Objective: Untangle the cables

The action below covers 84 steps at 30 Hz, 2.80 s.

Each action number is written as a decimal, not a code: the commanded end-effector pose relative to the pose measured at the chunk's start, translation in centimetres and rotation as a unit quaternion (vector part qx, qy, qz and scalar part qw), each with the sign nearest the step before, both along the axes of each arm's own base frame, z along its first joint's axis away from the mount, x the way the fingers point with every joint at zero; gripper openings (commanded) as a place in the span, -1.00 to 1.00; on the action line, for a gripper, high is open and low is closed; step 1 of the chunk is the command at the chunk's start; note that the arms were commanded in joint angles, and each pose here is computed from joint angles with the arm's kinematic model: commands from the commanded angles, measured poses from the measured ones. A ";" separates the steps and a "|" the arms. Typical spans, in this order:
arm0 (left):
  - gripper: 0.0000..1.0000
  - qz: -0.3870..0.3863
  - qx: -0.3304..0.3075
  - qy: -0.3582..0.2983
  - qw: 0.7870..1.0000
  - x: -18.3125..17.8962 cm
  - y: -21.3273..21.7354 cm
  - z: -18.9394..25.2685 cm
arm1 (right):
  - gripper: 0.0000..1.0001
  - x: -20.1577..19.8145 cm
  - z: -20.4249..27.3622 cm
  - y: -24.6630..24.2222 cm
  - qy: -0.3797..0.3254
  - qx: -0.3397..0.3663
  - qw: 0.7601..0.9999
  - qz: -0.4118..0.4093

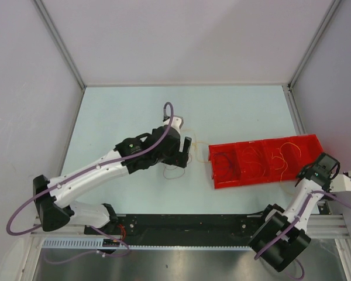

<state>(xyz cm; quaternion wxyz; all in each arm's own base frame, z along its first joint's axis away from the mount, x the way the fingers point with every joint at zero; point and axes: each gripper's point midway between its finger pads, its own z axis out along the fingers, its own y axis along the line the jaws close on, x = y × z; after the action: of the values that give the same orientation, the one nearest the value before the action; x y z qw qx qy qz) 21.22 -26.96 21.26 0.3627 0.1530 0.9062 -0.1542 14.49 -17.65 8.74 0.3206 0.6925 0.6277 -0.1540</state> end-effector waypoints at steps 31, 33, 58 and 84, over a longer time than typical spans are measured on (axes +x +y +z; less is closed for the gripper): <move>0.96 0.024 0.009 -0.040 0.999 -1.9 6.1 1.2 | -0.29 3.1 -6.3 -2.7 0.033 0.005 0.997 0.072; 0.96 0.027 0.012 -0.040 0.999 -1.8 6.2 1.1 | -0.42 3.1 -6.3 -2.7 0.034 0.006 0.997 0.071; 0.96 0.066 0.008 -0.067 0.996 -1.7 9.2 3.1 | -1.00 4.9 3.7 0.7 -0.048 -0.048 0.991 0.115; 0.93 0.108 -0.016 -0.125 0.986 -2.1 13.1 2.7 | -1.00 12.9 8.1 1.7 0.011 -0.225 0.953 0.200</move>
<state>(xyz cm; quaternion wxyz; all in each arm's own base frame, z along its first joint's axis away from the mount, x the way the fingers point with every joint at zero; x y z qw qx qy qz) 18.47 -14.45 23.28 0.4615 0.0806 0.8768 -0.1080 26.83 -13.67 12.81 0.4340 0.4549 0.7567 -0.1792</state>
